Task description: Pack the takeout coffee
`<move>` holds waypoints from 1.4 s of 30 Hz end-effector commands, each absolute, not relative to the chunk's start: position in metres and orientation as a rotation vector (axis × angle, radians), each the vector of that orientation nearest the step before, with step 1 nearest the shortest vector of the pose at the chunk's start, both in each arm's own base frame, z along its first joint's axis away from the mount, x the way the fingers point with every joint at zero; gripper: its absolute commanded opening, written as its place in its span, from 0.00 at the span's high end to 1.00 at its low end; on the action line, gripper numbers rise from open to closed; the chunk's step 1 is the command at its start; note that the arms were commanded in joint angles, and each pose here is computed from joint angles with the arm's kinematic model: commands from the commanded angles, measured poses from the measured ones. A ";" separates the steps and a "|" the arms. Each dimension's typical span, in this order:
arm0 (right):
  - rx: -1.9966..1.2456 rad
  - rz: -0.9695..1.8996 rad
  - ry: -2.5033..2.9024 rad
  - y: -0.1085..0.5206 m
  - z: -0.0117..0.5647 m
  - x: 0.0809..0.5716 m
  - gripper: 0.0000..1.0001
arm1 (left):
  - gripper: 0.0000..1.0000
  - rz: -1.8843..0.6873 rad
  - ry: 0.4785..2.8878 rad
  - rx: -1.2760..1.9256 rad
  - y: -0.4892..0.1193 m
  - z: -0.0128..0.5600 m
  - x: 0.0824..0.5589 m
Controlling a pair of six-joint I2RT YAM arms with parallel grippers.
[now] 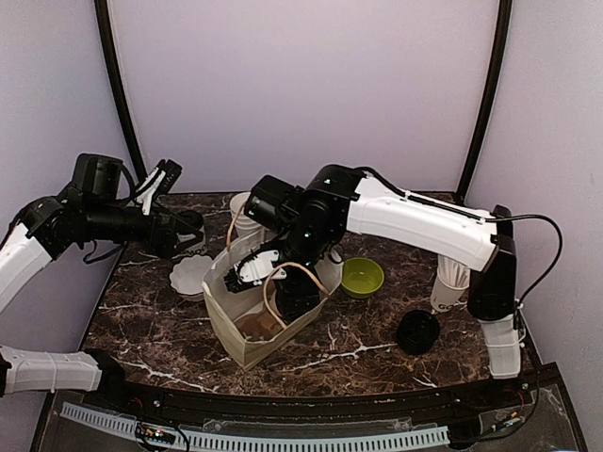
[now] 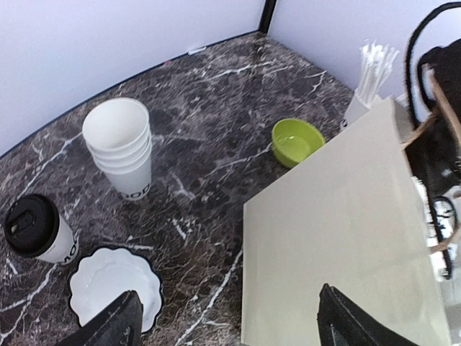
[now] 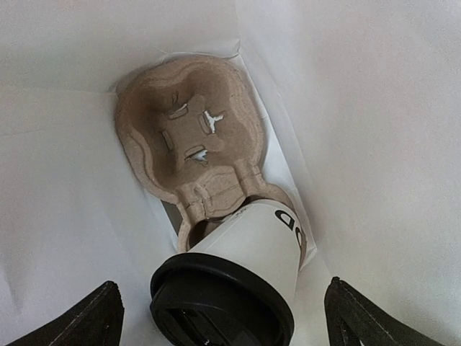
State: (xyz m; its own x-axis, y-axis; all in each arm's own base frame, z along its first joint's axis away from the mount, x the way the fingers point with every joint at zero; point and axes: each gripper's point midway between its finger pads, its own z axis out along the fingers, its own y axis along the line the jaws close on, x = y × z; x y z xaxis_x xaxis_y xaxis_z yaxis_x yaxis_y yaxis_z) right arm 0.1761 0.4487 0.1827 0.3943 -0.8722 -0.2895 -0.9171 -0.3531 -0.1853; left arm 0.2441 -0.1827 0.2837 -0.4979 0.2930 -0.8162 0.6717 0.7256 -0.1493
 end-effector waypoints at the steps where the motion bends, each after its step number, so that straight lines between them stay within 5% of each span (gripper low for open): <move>1: -2.329 0.250 1.519 0.441 0.211 0.168 0.01 | 0.14 -0.759 1.978 0.792 -0.194 0.326 0.213; 5: -2.360 0.267 1.495 0.436 0.215 0.163 0.02 | 0.14 -0.881 1.959 0.813 -0.201 0.335 0.194; 10: -2.355 0.258 1.514 0.434 0.213 0.166 0.17 | 0.16 -1.004 1.942 0.817 -0.211 0.338 0.180; 24: -2.304 0.248 1.545 0.434 0.219 0.171 0.09 | 0.20 -1.018 1.930 0.970 -0.280 0.335 0.177; 29: -2.298 0.242 1.541 0.430 0.223 0.170 0.09 | 0.41 -0.946 1.950 0.933 -0.287 0.330 0.195; 31: -2.304 0.241 1.530 0.429 0.224 0.169 0.09 | 0.57 -0.960 1.943 0.914 -0.290 0.331 0.199; 34: -2.339 0.251 1.491 0.427 0.227 0.161 0.09 | 0.95 -0.970 1.925 0.877 -0.296 0.335 0.207; 42: -2.427 0.201 1.395 0.421 0.219 0.143 0.10 | 1.00 -0.950 1.883 0.837 -0.300 0.339 0.220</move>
State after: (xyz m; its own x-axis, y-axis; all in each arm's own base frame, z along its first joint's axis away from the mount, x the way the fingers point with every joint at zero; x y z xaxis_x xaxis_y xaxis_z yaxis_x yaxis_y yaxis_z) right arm 0.1548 0.4206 0.2089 0.4549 -0.8450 -0.2811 -0.8899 -0.4200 -0.1778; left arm 0.2110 -0.2957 0.3248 -0.4582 0.2299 -0.8586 0.8204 0.4812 -0.3089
